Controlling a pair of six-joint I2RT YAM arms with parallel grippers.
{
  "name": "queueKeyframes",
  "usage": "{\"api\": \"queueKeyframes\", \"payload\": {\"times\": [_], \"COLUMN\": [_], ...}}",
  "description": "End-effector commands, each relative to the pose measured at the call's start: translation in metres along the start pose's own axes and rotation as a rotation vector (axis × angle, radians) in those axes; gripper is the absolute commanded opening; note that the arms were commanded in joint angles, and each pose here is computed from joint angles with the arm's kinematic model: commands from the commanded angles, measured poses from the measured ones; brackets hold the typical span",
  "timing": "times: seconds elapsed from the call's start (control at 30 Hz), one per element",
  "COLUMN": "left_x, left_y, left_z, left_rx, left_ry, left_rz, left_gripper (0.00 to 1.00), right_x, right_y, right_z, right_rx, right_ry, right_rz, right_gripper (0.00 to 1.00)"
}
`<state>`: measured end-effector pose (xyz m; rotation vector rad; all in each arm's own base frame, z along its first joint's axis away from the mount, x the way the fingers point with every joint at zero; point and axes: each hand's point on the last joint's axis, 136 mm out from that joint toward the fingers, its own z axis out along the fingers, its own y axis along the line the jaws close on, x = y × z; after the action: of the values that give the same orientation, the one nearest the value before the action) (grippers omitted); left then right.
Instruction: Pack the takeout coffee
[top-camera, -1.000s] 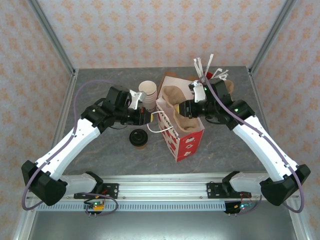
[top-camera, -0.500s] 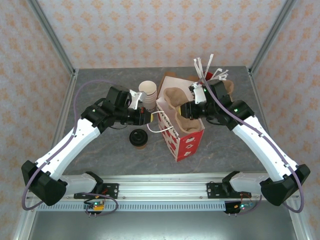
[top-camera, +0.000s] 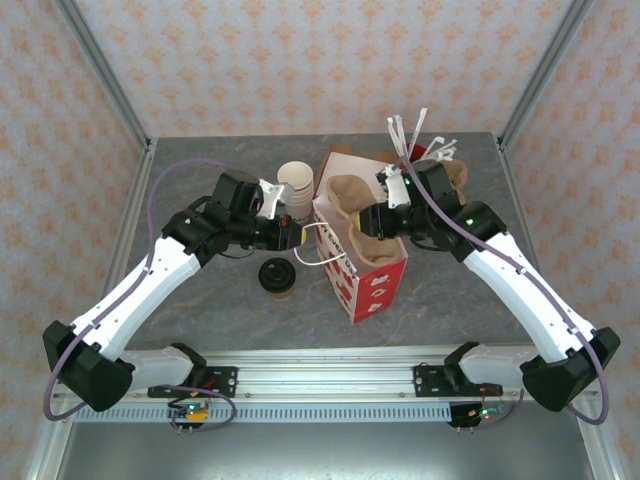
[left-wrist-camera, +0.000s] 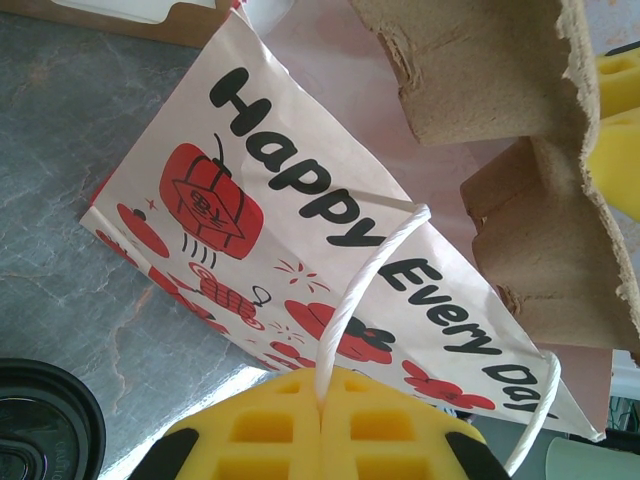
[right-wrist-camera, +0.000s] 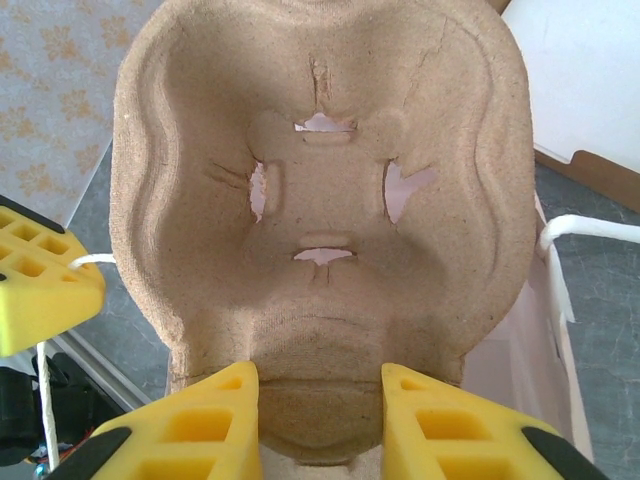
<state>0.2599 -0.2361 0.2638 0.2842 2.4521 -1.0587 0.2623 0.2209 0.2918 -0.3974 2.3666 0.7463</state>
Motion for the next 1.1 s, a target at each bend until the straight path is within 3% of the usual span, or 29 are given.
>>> {"api": "queueKeyframes", "payload": {"times": [0.0,0.23,1.07], "left_x": [-0.002,-0.002,-0.005], "left_y": [-0.008,-0.007,-0.011], "left_z": [-0.004,-0.004,-0.01], "left_rx": [0.025,0.023,0.024], "left_ry": [-0.003,-0.005,-0.024], "left_rz": [0.033,0.036,0.038], "left_gripper": [0.0,0.0,0.0], "right_x": [-0.006,-0.006,0.017], "right_y": [0.001,-0.004,-0.018], "right_z": [0.002,0.003,0.001], "right_rx": [0.023,0.056,0.144], "right_ry": [-0.028,-0.031,0.025], "right_rz": [0.004,0.029,-0.133], "right_gripper": [0.28,0.28,0.28]}}
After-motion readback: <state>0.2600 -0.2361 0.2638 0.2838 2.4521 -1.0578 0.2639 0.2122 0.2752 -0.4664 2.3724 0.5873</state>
